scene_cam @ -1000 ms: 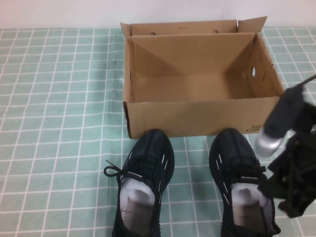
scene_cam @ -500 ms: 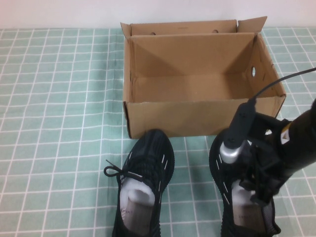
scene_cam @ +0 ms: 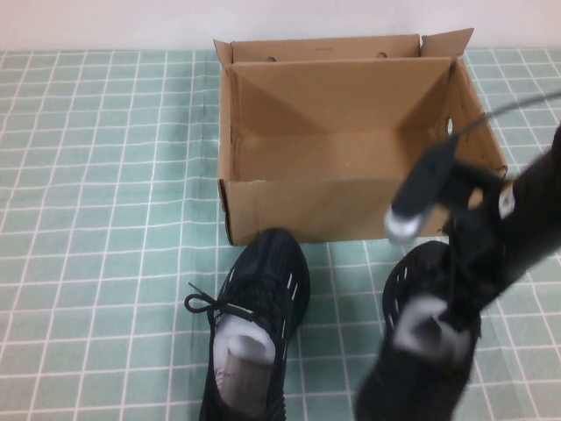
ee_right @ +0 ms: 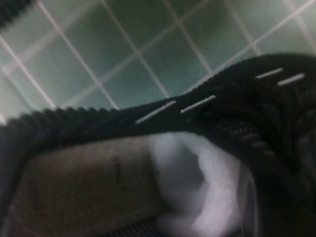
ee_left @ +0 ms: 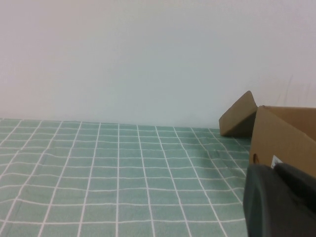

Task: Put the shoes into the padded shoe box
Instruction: Pick up the shoe from the table, then place the shoe in the shoe box, then pick up the shoe from the table

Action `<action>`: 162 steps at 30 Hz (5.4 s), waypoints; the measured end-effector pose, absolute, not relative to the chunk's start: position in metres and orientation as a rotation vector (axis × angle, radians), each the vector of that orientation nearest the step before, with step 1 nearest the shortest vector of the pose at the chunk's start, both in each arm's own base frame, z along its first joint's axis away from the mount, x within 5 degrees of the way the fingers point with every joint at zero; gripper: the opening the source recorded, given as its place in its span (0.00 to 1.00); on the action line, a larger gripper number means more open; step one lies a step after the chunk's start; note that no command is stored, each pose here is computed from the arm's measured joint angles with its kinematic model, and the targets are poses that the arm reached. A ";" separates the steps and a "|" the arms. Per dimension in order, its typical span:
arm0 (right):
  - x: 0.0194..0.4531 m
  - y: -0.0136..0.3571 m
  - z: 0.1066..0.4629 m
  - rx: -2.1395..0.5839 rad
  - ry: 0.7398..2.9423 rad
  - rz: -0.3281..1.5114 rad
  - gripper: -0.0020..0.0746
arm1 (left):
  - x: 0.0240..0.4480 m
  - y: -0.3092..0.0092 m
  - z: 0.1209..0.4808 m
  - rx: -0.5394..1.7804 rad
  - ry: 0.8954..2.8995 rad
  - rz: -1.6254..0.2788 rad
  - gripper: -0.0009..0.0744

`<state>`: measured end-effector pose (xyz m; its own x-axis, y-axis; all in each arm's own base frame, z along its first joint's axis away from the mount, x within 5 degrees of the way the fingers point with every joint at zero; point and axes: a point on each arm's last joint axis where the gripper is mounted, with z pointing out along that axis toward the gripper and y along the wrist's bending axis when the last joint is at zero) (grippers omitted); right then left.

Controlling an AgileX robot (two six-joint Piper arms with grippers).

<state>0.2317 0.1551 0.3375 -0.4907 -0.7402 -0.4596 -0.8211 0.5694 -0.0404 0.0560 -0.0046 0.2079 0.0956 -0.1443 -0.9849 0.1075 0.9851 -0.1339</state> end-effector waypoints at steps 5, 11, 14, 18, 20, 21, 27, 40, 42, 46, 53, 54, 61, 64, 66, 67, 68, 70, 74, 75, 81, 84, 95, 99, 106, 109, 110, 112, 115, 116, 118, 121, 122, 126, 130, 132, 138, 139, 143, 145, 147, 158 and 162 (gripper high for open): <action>0.227 0.163 0.401 -0.972 2.389 0.478 0.02 | 0.056 -0.005 0.208 -0.030 1.463 -0.187 0.01; 0.232 0.168 0.471 -0.660 2.156 0.656 0.02 | 0.056 -0.005 0.208 -0.030 1.463 -0.187 0.01; 0.244 0.167 0.489 -0.484 2.056 0.703 0.02 | 0.056 -0.005 0.208 -0.030 1.463 -0.187 0.01; 0.274 0.163 0.490 -0.283 1.975 0.764 0.02 | 0.056 -0.005 0.208 -0.030 1.463 -0.187 0.01; 0.291 0.163 0.482 -0.212 1.970 0.786 0.02 | 0.056 -0.005 0.208 -0.030 1.463 -0.187 0.01; 0.301 0.163 0.477 -0.183 1.966 0.795 0.02 | 0.056 -0.005 0.208 -0.030 1.463 -0.187 0.01; 0.354 0.164 0.443 -0.036 1.958 0.829 0.02 | 0.056 -0.005 0.208 -0.030 1.463 -0.187 0.01; 0.419 0.157 0.371 0.080 2.047 0.770 0.02 | 0.056 -0.005 0.208 -0.030 1.463 -0.187 0.01; 0.424 0.158 0.364 0.088 2.045 0.761 0.02 | 0.056 -0.005 0.208 -0.030 1.463 -0.187 0.01; 0.433 0.159 0.352 0.115 2.041 0.754 0.02 | 0.056 -0.005 0.208 -0.030 1.463 -0.187 0.01; 0.445 0.161 0.335 0.156 2.038 0.757 0.02 | 0.056 -0.005 0.208 -0.030 1.463 -0.187 0.01; 0.446 0.161 0.333 0.157 2.040 0.755 0.02 | 0.056 -0.005 0.208 -0.030 1.463 -0.187 0.01; 0.453 0.163 0.317 0.143 2.068 0.722 0.02 | 0.056 -0.005 0.208 -0.030 1.463 -0.187 0.01; 0.453 0.162 0.317 0.113 2.060 0.698 0.08 | 0.056 -0.005 0.208 -0.030 1.463 -0.187 0.01; 0.453 0.162 0.319 0.097 2.056 0.690 0.17 | 0.056 -0.005 0.208 -0.030 1.463 -0.187 0.01; 0.452 0.162 0.321 0.084 2.049 0.684 0.22 | 0.056 -0.005 0.208 -0.030 1.463 -0.187 0.01; 0.451 0.162 0.323 0.071 2.045 0.677 0.26 | 0.056 -0.005 0.208 -0.030 1.463 -0.187 0.01; 0.448 0.161 0.329 0.025 2.037 0.657 0.31 | 0.056 -0.005 0.208 -0.030 1.463 -0.187 0.01; 0.440 0.159 0.347 -0.021 1.995 0.640 0.31 | 0.056 -0.005 0.208 -0.030 1.463 -0.187 0.01; 0.437 0.158 0.353 -0.033 1.985 0.638 0.31 | 0.056 -0.005 0.208 -0.030 1.463 -0.187 0.01; 0.407 0.152 0.395 -0.159 1.946 0.620 0.29 | 0.056 -0.005 0.208 -0.030 1.463 -0.187 0.01; 0.384 0.148 0.418 -0.282 1.932 0.587 0.22 | 0.056 -0.005 0.208 -0.030 1.463 -0.187 0.01; 0.272 0.099 0.505 -0.422 1.869 0.283 0.02 | 0.056 -0.005 0.208 -0.037 1.463 -0.195 0.01; 0.219 0.074 0.521 -0.343 1.771 0.223 0.02 | 0.056 -0.005 0.208 -0.059 1.463 -0.219 0.01; 0.137 0.040 0.470 -0.257 1.689 0.183 0.02 | 0.056 -0.005 0.208 -0.067 1.463 -0.227 0.01; 0.108 0.029 0.434 -0.196 1.661 0.195 0.02 | 0.056 -0.005 0.208 -0.069 1.463 -0.230 0.01; 0.099 0.025 0.420 -0.181 1.648 0.197 0.02 | 0.056 -0.005 0.208 -0.069 1.463 -0.230 0.01; 0.085 0.019 0.394 -0.148 1.621 0.207 0.02 | 0.056 -0.005 0.208 -0.069 1.463 -0.230 0.01; 0.071 0.014 0.361 -0.152 1.591 0.184 0.02 | 0.056 -0.005 0.208 -0.069 1.463 -0.230 0.01; 0.069 0.013 0.352 -0.151 1.590 0.186 0.02 | 0.056 -0.005 0.208 -0.069 1.463 -0.230 0.01; 0.064 0.012 0.334 -0.143 1.593 0.203 0.02 | 0.056 -0.005 0.208 -0.069 1.463 -0.230 0.01; 0.063 0.012 0.311 -0.102 1.633 0.247 0.02 | 0.056 -0.005 0.208 -0.071 1.463 -0.232 0.01; 0.063 0.012 0.306 -0.079 1.645 0.268 0.02 | 0.056 -0.005 0.208 -0.071 1.463 -0.232 0.01; 0.067 0.013 0.284 -0.074 1.713 0.264 0.02 | 0.056 -0.005 0.208 -0.110 1.463 -0.274 0.01; 0.070 0.013 0.265 -0.082 1.774 0.245 0.02 | 0.056 -0.004 0.208 -0.164 1.459 -0.330 0.01; 0.070 0.014 0.259 -0.083 1.793 0.243 0.02 | 0.056 -0.004 0.209 -0.174 1.450 -0.335 0.01; 0.070 0.013 0.250 -0.080 1.844 0.226 0.02 | 0.056 -0.001 0.213 -0.199 1.396 -0.326 0.01; 0.070 0.013 0.250 -0.079 1.846 0.226 0.02 | 0.055 -0.001 0.213 -0.199 1.393 -0.325 0.01; 0.070 0.013 0.250 -0.079 1.846 0.226 0.02 | 0.055 -0.001 0.214 -0.202 1.390 -0.325 0.01; 0.070 0.013 0.250 -0.079 1.846 0.226 0.02 | 0.055 -0.001 0.214 -0.202 1.390 -0.325 0.01; 0.070 0.013 0.248 -0.081 1.847 0.226 0.02 | 0.055 -0.001 0.213 -0.204 1.393 -0.330 0.01; 0.066 0.023 0.202 0.302 2.023 0.600 0.02 | 0.056 -0.003 0.212 -0.191 1.422 -0.339 0.01; 0.065 0.017 0.192 0.326 2.032 0.508 0.02 | 0.054 -0.003 0.220 -0.148 1.410 -0.310 0.01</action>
